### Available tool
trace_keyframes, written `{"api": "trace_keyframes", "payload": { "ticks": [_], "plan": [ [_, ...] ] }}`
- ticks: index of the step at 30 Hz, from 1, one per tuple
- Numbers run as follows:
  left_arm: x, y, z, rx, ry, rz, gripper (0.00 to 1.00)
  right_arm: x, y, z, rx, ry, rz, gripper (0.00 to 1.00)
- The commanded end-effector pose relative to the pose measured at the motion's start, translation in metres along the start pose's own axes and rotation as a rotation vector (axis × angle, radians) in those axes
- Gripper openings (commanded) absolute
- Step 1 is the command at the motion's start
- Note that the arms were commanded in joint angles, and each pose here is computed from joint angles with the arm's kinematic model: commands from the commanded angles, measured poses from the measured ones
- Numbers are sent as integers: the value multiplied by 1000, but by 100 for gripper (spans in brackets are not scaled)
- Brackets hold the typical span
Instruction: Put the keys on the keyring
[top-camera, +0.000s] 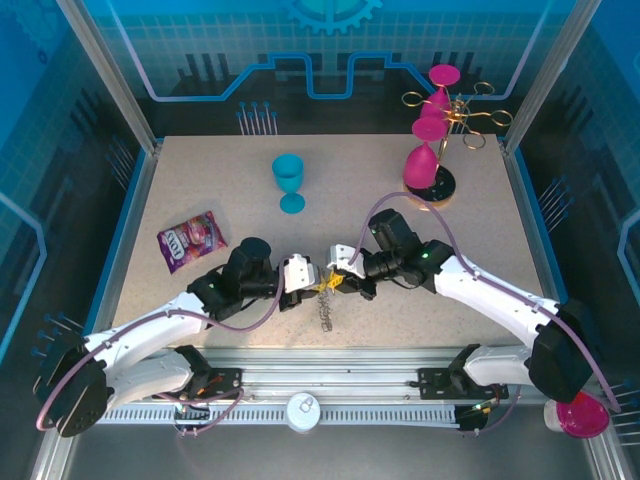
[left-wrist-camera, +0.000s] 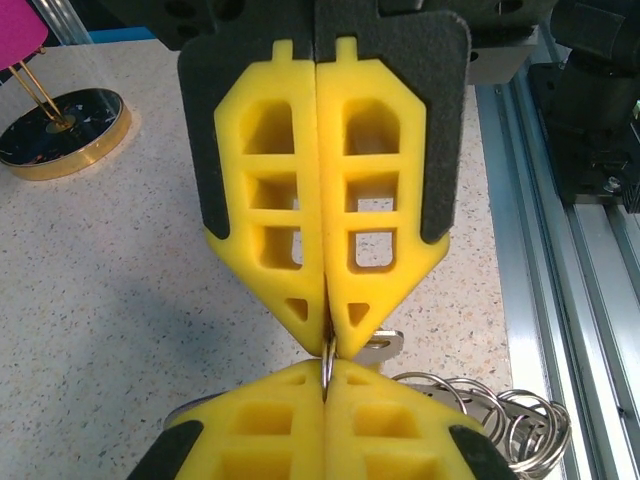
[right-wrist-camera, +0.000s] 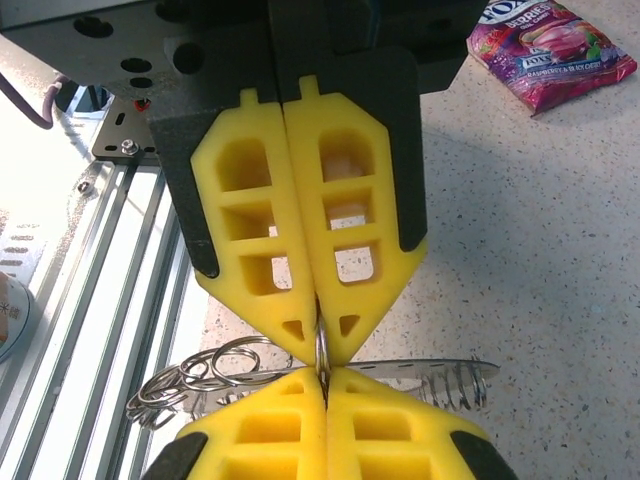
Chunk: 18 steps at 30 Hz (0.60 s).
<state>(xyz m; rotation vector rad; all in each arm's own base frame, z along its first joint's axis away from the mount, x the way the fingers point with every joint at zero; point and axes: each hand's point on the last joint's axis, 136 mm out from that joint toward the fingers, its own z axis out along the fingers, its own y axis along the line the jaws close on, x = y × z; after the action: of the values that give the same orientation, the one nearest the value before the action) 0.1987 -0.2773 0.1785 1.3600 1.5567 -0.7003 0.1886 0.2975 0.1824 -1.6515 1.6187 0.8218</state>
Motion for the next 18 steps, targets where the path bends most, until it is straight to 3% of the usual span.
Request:
{"api": "trace_keyframes", "payload": {
  "ticks": [1, 4, 6, 12, 18],
  "plan": [
    [-7, -1, -2, -5, -29, 14, 0, -22, -4, -9, 36, -95, -10, 5],
    [-13, -2, -6, -20, -78, 29, 0, -11, -8, -11, 78, -140, 44, 29],
    [-16, -2, -8, -26, -105, 35, 0, -6, -7, -12, 81, -155, 67, 34],
    [-21, -4, -11, -29, -143, 40, 0, 1, -3, -8, 65, -174, 113, 36],
    [-23, -4, -12, -29, -152, 42, 0, -1, -2, -6, 42, -198, 129, 27]
  ]
}}
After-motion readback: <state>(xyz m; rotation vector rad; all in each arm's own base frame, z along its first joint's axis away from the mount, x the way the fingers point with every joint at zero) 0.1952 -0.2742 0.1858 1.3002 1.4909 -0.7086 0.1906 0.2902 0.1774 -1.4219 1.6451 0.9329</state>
